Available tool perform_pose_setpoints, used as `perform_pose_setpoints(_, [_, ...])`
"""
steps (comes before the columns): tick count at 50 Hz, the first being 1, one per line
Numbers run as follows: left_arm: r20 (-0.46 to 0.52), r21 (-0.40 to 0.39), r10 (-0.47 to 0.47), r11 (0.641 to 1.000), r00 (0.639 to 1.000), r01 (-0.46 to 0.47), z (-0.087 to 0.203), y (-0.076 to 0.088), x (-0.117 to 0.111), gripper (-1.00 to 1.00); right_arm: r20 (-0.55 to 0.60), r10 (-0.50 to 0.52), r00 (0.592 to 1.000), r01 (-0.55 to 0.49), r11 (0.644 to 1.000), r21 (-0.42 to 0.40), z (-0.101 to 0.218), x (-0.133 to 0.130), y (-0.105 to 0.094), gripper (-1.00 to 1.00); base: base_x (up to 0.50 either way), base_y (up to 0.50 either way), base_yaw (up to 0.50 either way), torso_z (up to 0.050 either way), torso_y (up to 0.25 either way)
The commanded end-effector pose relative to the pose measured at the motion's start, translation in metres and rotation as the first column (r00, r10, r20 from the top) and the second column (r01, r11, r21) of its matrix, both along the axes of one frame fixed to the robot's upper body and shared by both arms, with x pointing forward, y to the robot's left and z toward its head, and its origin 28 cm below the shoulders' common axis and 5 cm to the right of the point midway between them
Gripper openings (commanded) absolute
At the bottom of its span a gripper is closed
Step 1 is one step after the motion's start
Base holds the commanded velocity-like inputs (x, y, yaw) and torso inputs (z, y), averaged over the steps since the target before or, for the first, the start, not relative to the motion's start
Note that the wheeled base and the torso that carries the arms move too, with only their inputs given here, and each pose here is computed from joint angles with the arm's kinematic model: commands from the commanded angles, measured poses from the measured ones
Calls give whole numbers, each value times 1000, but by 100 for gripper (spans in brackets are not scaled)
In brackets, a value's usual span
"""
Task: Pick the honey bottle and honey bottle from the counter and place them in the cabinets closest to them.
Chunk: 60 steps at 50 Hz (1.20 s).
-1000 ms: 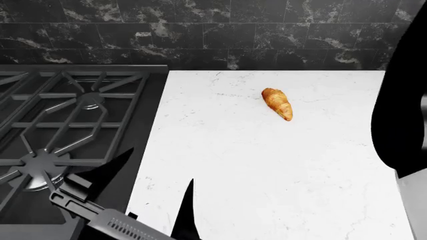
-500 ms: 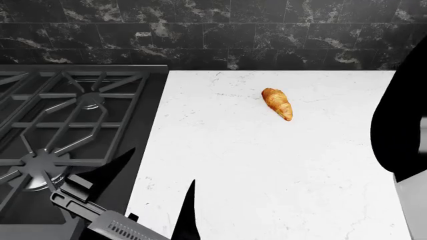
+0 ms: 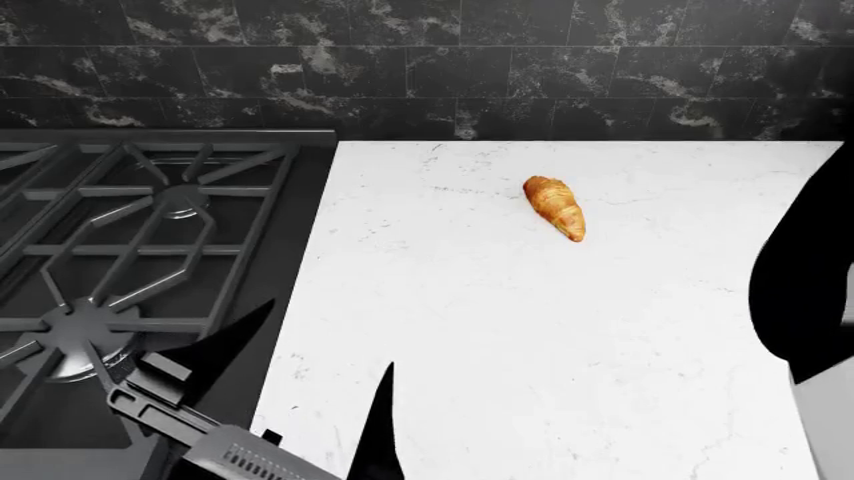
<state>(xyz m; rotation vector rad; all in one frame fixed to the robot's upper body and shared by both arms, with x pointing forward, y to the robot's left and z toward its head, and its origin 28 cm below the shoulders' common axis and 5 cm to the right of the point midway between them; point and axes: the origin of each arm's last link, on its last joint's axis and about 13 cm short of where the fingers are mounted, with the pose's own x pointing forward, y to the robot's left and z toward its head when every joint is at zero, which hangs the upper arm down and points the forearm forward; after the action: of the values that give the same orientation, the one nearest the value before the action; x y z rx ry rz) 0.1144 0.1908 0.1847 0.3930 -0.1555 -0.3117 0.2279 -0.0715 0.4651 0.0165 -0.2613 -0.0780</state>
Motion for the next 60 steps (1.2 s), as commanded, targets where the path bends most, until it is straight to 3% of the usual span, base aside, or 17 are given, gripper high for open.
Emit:
perform_pose_setpoints(1, [-1,0,1,1000,1000,-1,-1,-1,0,100,-33,16,999,-16,1000,14,-18,-7,-2,100,0,0,0,0,0])
perform_pose_setpoints(23, [-4,0,0,1000,1000,0,-1,-1,0,100,-164,-6,986,-3,998,-59,-66,33,2,100,0,0,0,0,0])
perform_pose_setpoints(41, [-2,-2,-2,1000,1000,2,-1,0,-1,100,-253,-4,967,-12,998,-61,-96,73,9,100,0,0,0,0,0])
perform_pose_setpoints(48, [-4,-4,-1,1000,1000,1,-2,0,-1,100,-309,31,951,-46,998,-41,-114,81,16,100,0,0,0,0,0])
perform_pose_setpoints(60, [-7,-6,-2,1000,1000,2,-4,-1,-2,100,-387,108,916,-88,994,69,-127,92,16,100,0,0,0,0,0])
